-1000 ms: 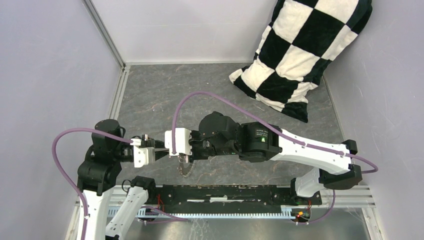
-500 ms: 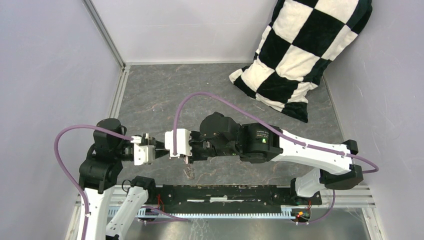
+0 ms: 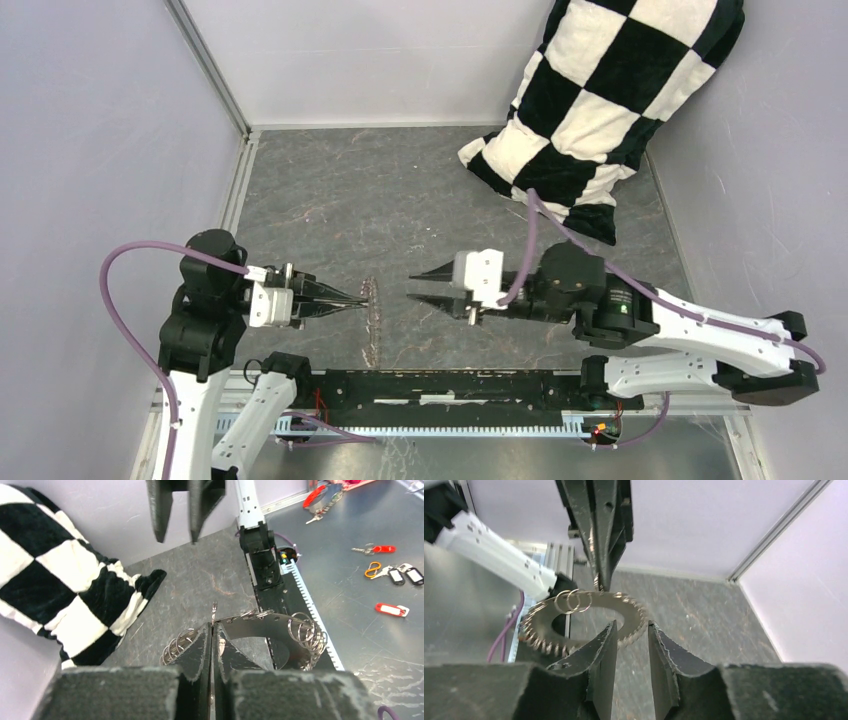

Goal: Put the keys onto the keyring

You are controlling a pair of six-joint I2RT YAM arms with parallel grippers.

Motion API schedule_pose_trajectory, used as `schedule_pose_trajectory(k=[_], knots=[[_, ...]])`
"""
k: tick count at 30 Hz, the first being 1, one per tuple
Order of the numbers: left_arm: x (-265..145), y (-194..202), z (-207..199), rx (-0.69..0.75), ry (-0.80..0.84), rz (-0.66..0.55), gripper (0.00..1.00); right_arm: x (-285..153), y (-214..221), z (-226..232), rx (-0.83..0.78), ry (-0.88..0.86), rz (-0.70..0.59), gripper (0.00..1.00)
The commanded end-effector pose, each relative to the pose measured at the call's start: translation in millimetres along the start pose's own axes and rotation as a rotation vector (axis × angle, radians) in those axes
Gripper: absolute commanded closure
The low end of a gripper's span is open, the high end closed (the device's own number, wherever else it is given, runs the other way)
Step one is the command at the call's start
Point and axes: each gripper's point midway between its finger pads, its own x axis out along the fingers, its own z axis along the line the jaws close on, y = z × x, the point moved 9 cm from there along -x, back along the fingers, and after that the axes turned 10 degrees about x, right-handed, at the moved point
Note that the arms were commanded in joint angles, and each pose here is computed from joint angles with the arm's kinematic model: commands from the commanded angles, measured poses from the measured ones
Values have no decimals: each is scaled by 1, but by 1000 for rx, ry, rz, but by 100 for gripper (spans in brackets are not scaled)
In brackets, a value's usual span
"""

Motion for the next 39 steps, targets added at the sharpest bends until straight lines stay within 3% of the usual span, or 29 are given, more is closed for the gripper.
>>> schedule_pose_trajectory(k=[1, 6, 13, 18, 35, 39], knots=[[2, -25, 5, 43, 74, -90, 98, 8, -13, -3, 48, -34, -187, 67], [2, -33, 7, 68, 85, -103, 98, 25, -11, 2, 76, -148, -251, 69], [1, -39, 7, 91, 83, -103, 98, 27, -9, 12, 106, -281, -341, 59], [1, -39, 8, 100, 84, -105, 98, 31, -4, 14, 129, -304, -352, 58], [1, -41, 7, 104, 83, -104, 98, 49, 4, 9, 145, -266, -322, 67], [1, -40, 6, 103, 84, -105, 98, 49, 3, 9, 142, -267, -329, 77]])
